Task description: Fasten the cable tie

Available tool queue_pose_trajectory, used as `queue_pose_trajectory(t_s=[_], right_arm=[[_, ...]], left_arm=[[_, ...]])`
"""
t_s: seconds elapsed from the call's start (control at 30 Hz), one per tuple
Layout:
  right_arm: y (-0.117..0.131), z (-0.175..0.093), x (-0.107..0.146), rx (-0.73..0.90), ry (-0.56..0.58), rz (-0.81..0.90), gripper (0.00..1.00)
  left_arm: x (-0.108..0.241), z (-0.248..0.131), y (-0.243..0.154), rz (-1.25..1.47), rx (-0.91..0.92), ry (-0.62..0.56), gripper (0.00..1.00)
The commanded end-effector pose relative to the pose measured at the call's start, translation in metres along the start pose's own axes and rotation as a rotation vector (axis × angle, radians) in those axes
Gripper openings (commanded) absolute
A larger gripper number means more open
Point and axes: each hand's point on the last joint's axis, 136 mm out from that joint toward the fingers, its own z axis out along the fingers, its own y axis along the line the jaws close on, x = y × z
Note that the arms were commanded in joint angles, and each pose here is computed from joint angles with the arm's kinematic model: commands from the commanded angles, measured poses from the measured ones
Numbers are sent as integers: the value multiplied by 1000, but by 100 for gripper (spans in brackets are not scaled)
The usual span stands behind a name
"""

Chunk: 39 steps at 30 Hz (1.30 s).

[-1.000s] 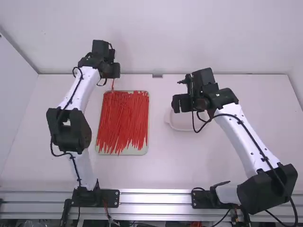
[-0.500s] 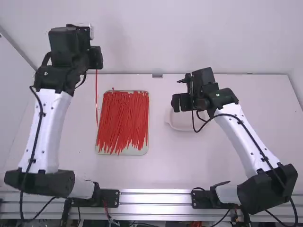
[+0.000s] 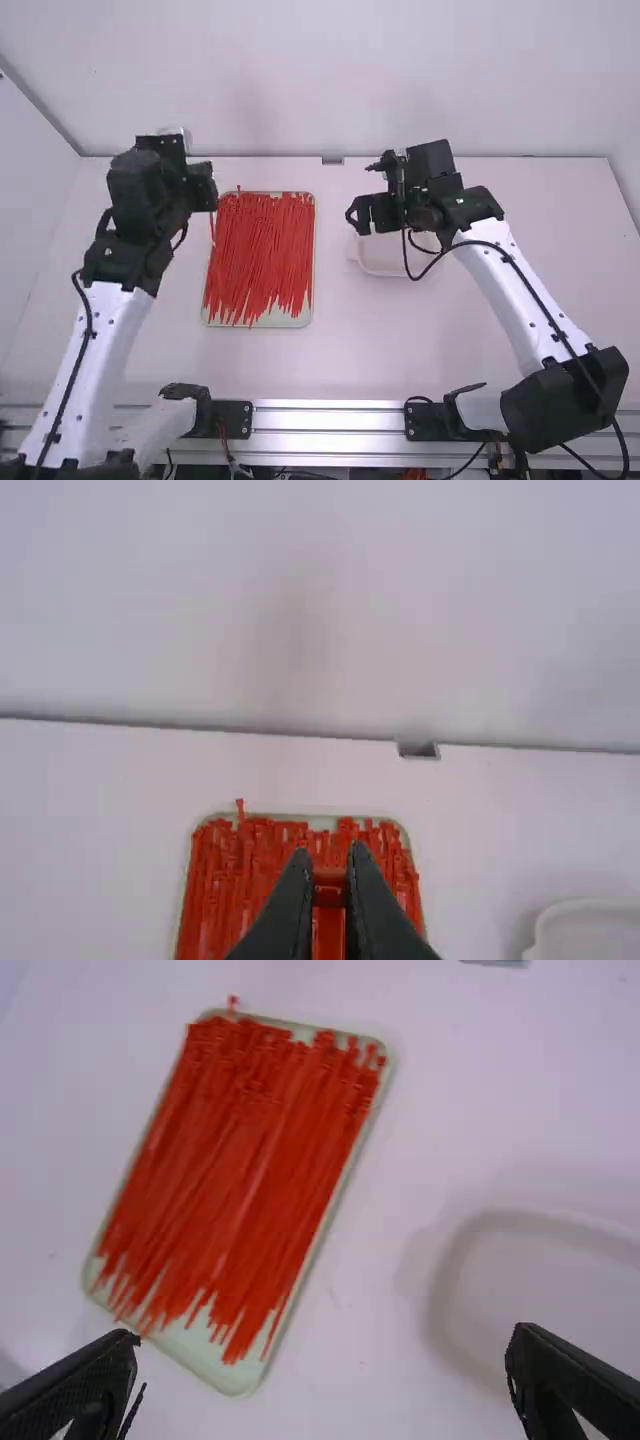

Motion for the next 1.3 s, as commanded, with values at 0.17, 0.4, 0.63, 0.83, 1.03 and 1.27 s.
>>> queue_pose_trajectory(t_s=[0.17, 0.4, 0.63, 0.83, 1.03, 1.27], right_arm=[[55, -4, -7, -330, -26, -76, 98], [99, -27, -28, -597, -102, -99, 99], [136, -24, -31, -653, -133, -197, 98], [162, -12, -25, -625, -140, -257, 100], [185, -12, -20, -657, -138, -289, 88], [195, -8, -15, -645, -133, -304, 76]], left_arm=[[27, -9, -25, -133, 180, -39, 2], [21, -14, -60, -238, 327, -63, 2], [12, -10, -79, -306, 305, -120, 2], [-9, -17, -85, -317, 312, -216, 2], [-25, -26, -92, -389, 363, -269, 2], [-34, -35, -96, -453, 409, -289, 2]])
